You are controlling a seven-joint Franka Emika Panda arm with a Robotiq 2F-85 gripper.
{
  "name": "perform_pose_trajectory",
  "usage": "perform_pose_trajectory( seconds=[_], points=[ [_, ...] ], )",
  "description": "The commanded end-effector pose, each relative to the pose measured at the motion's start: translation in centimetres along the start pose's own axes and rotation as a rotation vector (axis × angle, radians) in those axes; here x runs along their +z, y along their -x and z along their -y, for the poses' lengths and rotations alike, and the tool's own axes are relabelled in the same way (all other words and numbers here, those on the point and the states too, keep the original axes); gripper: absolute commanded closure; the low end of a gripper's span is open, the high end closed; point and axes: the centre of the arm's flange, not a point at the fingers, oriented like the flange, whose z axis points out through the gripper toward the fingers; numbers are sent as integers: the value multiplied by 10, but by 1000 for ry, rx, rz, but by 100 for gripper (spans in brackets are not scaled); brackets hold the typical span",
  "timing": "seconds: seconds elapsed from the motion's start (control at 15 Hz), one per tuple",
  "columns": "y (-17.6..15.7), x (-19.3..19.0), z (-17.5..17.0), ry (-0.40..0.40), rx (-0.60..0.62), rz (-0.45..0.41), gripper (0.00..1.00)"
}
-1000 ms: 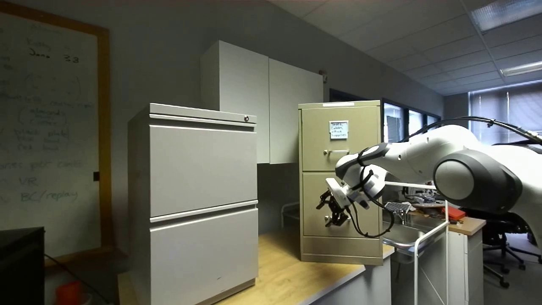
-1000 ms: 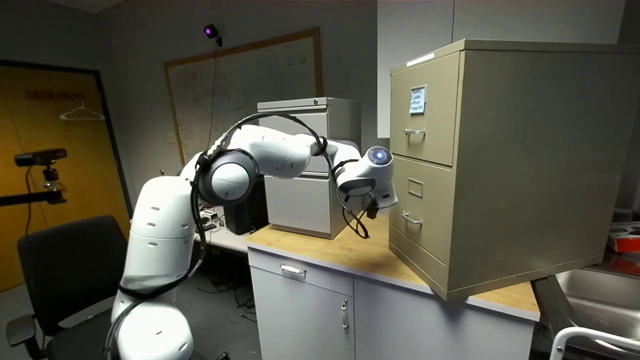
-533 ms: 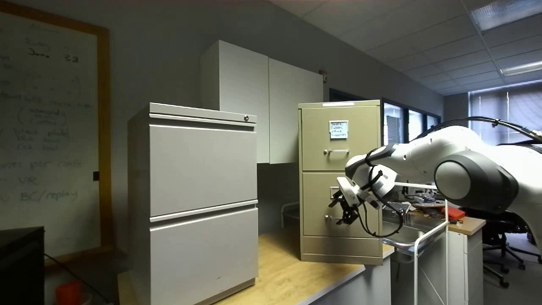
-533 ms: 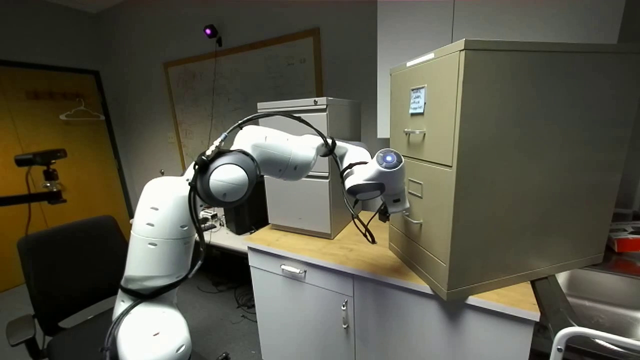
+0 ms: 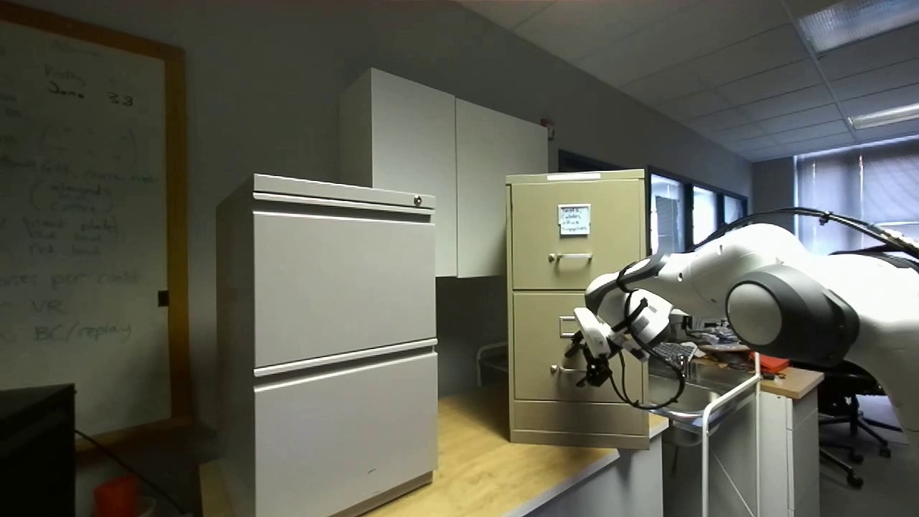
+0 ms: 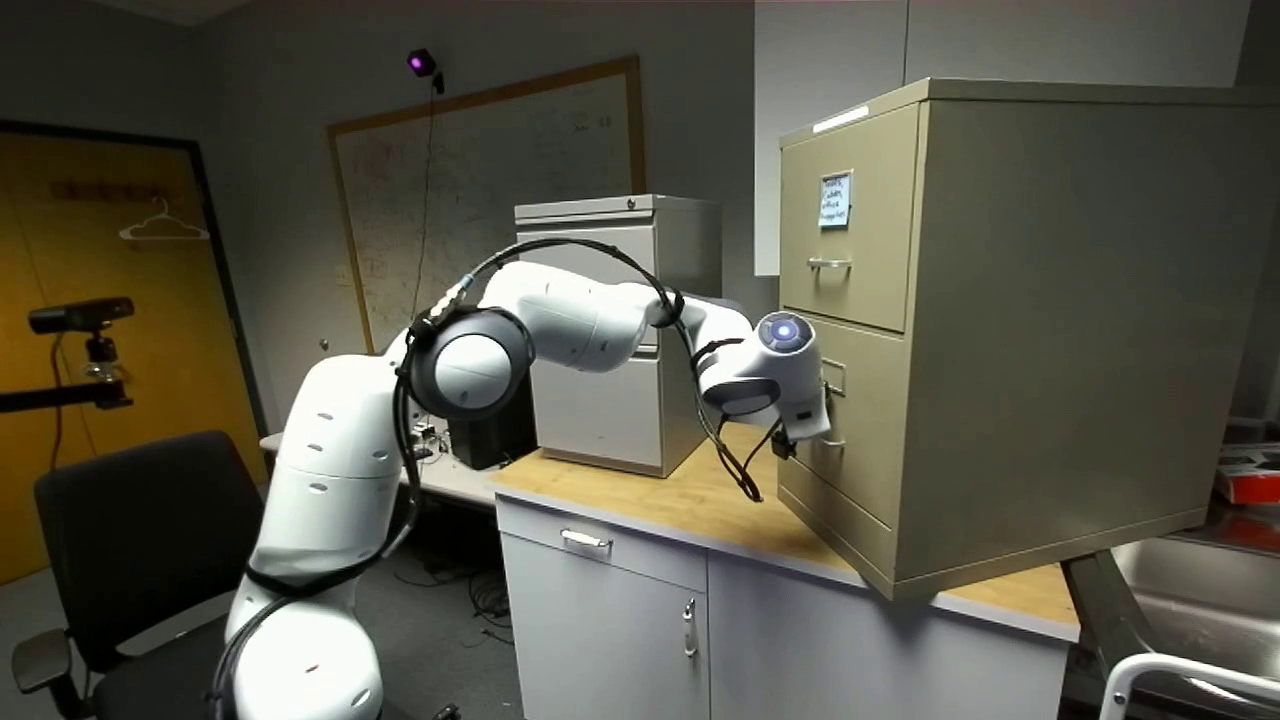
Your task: Open the bottom drawer of the cabinet to the right.
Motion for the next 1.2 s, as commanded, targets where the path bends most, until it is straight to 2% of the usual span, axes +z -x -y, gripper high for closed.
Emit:
perform_pose_trajectory(
  seconds=[0.0,0.2,0.27,0.4,0.47,0.53,0.6,0.67,0.73,0.87,1.13],
  points=[
    [-9,0,18,-13,27,-30,0],
    [-10,1,18,-2,23,-34,0],
    [-10,2,18,4,20,-35,25],
    [-12,7,18,15,16,-39,33],
    [-13,9,18,20,17,-43,31],
    [-15,13,17,26,19,-44,12],
    [-16,17,16,34,19,-45,11],
    [-16,23,15,46,18,-44,24],
    [-16,27,13,60,15,-44,50],
    [-17,36,9,83,10,-54,51],
    [-12,27,16,75,4,-78,83]
  ],
)
